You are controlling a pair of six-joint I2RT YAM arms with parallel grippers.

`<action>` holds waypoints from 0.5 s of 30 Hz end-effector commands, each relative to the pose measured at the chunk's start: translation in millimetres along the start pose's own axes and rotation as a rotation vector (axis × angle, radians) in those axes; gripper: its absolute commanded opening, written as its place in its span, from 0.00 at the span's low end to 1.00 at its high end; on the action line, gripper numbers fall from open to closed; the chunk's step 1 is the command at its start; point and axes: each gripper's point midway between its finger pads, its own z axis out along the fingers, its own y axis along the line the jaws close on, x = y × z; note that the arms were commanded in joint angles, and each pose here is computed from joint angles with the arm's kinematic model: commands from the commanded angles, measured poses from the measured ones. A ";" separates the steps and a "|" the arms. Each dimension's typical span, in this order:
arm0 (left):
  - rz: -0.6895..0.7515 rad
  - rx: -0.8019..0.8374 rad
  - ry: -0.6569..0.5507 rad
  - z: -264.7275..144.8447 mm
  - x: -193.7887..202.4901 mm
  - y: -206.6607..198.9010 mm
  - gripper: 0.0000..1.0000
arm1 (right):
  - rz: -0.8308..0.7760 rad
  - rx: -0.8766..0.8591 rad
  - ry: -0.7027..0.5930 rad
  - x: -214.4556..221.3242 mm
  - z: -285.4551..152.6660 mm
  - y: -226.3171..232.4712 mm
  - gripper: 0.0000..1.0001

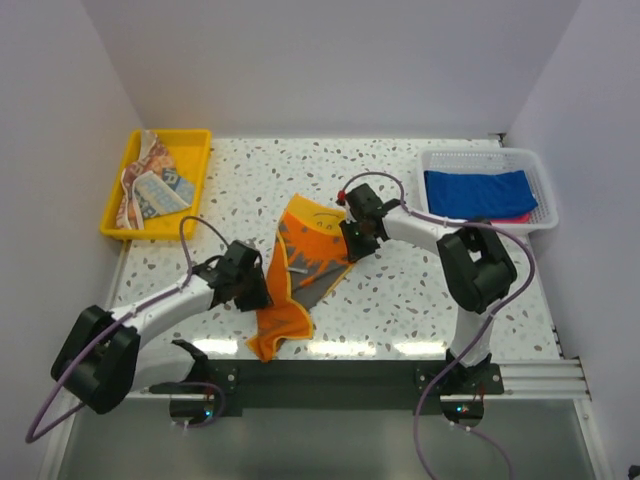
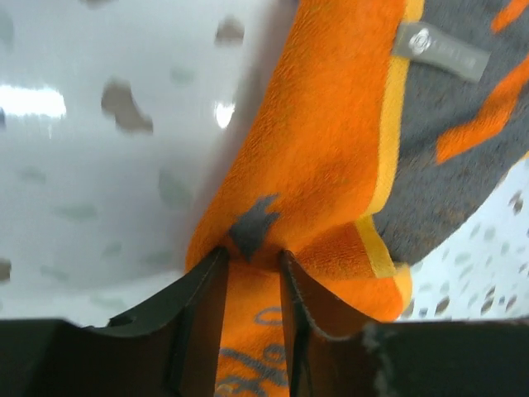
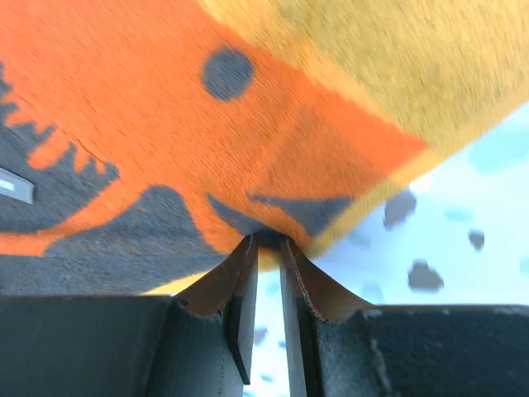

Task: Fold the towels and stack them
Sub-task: Flatten out the crumpled towel

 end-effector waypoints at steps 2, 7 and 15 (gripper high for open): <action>-0.058 0.034 0.178 -30.8 58.3 5.2 0.41 | -0.081 0.053 0.091 24.8 -34.0 -13.8 0.23; 0.020 0.159 0.058 -69.7 15.8 -41.6 0.73 | -0.143 0.048 0.021 -2.1 -65.6 -11.3 0.31; 0.272 0.003 -0.204 -74.2 -134.1 -58.6 0.89 | -0.058 0.125 -0.092 -64.8 -69.7 -45.4 0.55</action>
